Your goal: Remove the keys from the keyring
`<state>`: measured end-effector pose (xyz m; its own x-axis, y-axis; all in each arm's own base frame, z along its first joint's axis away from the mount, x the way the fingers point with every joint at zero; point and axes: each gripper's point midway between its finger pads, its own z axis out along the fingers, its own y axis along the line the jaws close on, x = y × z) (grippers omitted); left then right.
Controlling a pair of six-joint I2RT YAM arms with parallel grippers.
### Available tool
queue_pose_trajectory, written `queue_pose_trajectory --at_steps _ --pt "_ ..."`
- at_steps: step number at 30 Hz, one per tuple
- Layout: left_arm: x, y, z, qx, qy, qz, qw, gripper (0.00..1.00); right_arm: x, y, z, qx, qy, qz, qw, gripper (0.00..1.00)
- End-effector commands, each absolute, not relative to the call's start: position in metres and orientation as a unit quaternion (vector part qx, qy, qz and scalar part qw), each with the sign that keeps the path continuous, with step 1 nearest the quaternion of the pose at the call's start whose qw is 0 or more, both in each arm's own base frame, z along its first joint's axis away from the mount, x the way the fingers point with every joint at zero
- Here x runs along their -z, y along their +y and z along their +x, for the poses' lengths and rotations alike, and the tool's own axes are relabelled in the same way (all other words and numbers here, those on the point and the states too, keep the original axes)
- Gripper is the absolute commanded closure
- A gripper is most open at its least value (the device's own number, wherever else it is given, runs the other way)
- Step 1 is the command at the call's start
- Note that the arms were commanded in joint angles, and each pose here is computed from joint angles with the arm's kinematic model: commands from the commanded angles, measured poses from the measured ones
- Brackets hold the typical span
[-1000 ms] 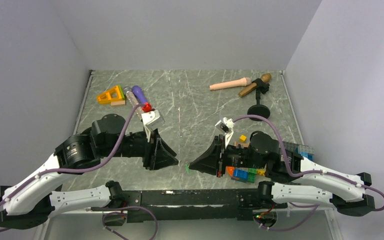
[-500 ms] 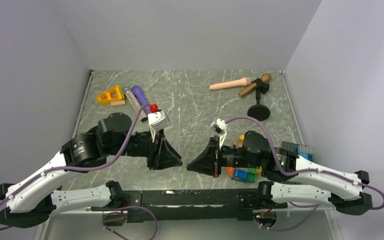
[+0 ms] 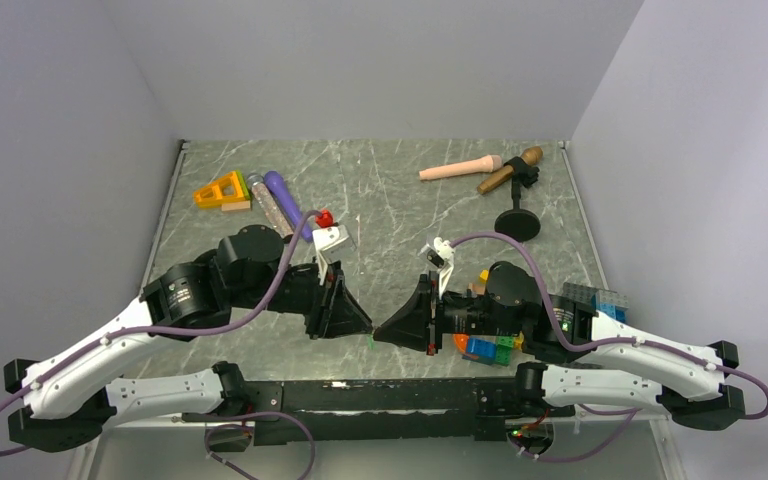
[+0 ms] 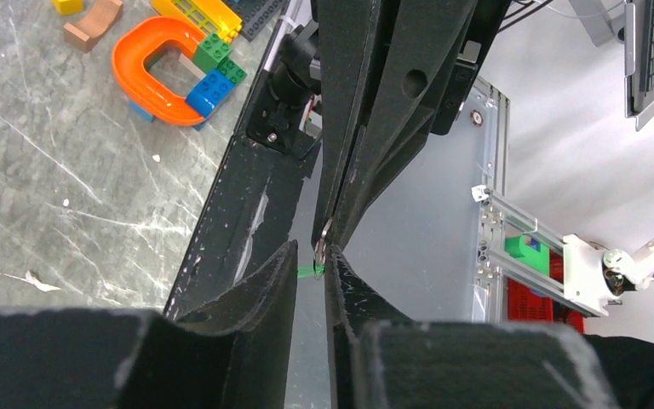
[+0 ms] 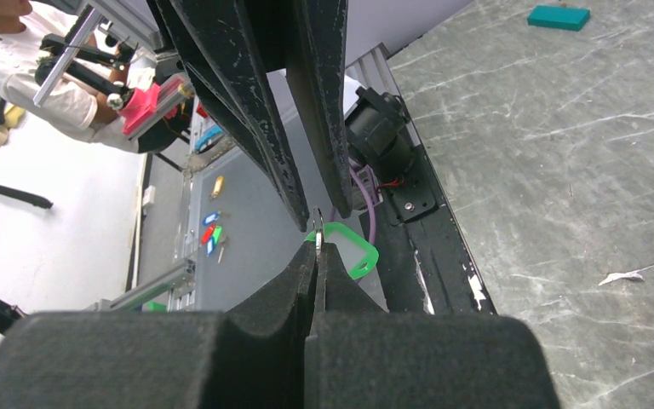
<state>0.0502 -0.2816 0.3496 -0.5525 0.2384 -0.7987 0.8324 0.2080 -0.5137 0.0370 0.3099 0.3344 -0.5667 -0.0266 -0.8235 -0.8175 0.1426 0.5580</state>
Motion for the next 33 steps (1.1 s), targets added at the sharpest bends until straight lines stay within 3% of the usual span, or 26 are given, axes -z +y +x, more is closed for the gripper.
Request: queue_pose_trajectory --at_steps 1,5,33 --pt "-0.359 -0.286 0.045 0.528 0.703 0.375 0.293 0.79 -0.367 0.308 0.034 -0.601 0.635 -0.316 0.369 1.0" --pt "-0.36 -0.285 0.042 0.534 0.701 0.376 0.287 1.0 -0.37 0.306 0.035 -0.601 0.632 -0.311 0.376 1.0" --pt "-0.441 -0.265 0.064 0.638 0.62 0.199 0.412 1.0 -0.453 0.321 0.067 -0.617 0.55 -0.264 0.497 1.0"
